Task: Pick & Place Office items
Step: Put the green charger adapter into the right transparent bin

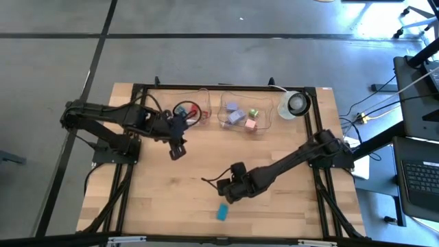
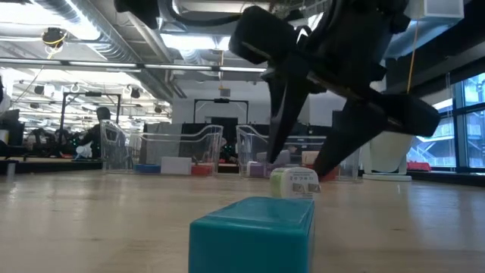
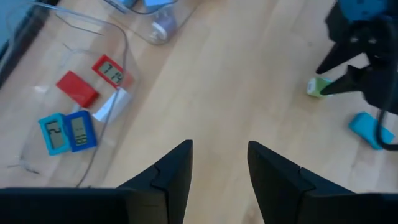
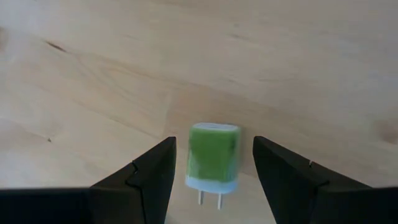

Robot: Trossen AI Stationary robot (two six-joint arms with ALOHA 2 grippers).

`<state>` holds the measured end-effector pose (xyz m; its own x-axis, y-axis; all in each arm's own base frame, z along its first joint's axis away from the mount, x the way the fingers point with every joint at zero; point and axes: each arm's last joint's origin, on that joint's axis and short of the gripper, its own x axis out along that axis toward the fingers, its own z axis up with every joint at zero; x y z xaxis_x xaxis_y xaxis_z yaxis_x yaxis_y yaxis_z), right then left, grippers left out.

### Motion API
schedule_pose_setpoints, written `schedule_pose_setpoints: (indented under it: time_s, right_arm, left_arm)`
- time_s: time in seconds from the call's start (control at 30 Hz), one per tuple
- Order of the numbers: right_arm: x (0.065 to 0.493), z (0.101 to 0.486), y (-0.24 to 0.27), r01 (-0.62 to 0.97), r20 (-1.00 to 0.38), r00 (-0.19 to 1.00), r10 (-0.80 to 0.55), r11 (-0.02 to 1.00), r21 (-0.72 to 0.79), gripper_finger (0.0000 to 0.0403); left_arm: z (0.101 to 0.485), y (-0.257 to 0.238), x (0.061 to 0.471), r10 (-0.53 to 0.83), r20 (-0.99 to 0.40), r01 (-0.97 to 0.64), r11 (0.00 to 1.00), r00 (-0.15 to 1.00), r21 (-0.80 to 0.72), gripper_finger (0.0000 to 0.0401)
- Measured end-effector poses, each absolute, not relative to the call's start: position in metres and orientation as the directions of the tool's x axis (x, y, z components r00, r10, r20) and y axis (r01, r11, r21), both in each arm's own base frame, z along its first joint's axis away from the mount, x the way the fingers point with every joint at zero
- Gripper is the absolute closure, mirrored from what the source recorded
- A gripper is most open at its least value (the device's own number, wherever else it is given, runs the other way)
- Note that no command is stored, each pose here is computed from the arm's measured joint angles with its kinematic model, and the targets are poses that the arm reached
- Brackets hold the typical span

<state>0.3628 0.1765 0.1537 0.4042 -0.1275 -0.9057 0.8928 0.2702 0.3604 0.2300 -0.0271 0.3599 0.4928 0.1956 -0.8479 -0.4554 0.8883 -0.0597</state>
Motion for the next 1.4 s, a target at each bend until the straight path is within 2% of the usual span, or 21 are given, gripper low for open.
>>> schedule_pose_setpoints:
  time_s: [0.13, 0.37, 0.47, 0.67, 0.87, 1.03, 1.2, 1.4]
  right_arm:
    - [0.365, 0.145, 0.179, 0.892, -0.905, 0.405, -0.129, 0.275, 0.360, 0.0186]
    - [0.366, 0.132, 0.180, 0.886, -0.913, 0.380, -0.150, 0.343, 0.313, 0.0188]
    - [0.366, 0.131, 0.180, 0.878, -0.912, 0.379, -0.156, 0.372, 0.301, 0.0205]
    - [0.366, 0.131, 0.180, 0.874, -0.913, 0.377, -0.157, 0.387, 0.294, 0.0273]
    - [0.365, 0.139, 0.179, 0.859, -0.912, 0.387, -0.133, 0.410, 0.305, 0.0273]
    - [0.360, 0.185, 0.171, 0.810, -0.827, 0.516, -0.223, 0.442, 0.386, 0.0273]
    - [0.350, 0.244, 0.153, 0.733, -0.665, 0.654, -0.361, 0.518, 0.440, 0.0267]
    - [0.329, 0.310, 0.134, 0.679, -0.391, 0.732, -0.558, 0.651, 0.340, 0.0268]
  left_arm:
    - [0.360, -0.036, 0.229, 0.183, -0.846, -0.430, 0.901, 0.501, -0.060, 0.0252]
    - [0.360, -0.046, 0.227, 0.202, -0.834, -0.413, 0.910, 0.513, -0.033, 0.0255]
    - [0.360, -0.047, 0.227, 0.210, -0.831, -0.411, 0.911, 0.515, -0.024, 0.0256]
    - [0.361, -0.047, 0.226, 0.250, -0.818, -0.425, 0.905, 0.519, 0.006, 0.0255]
    - [0.361, -0.046, 0.226, 0.272, -0.810, -0.427, 0.904, 0.520, 0.030, 0.0258]
    - [0.361, -0.046, 0.226, 0.278, -0.808, -0.430, 0.902, 0.520, 0.033, 0.0256]
    - [0.362, -0.044, 0.227, 0.331, -0.786, -0.456, 0.887, 0.522, 0.072, 0.0258]
    - [0.364, -0.040, 0.226, 0.459, -0.722, -0.520, 0.839, 0.518, 0.161, 0.0258]
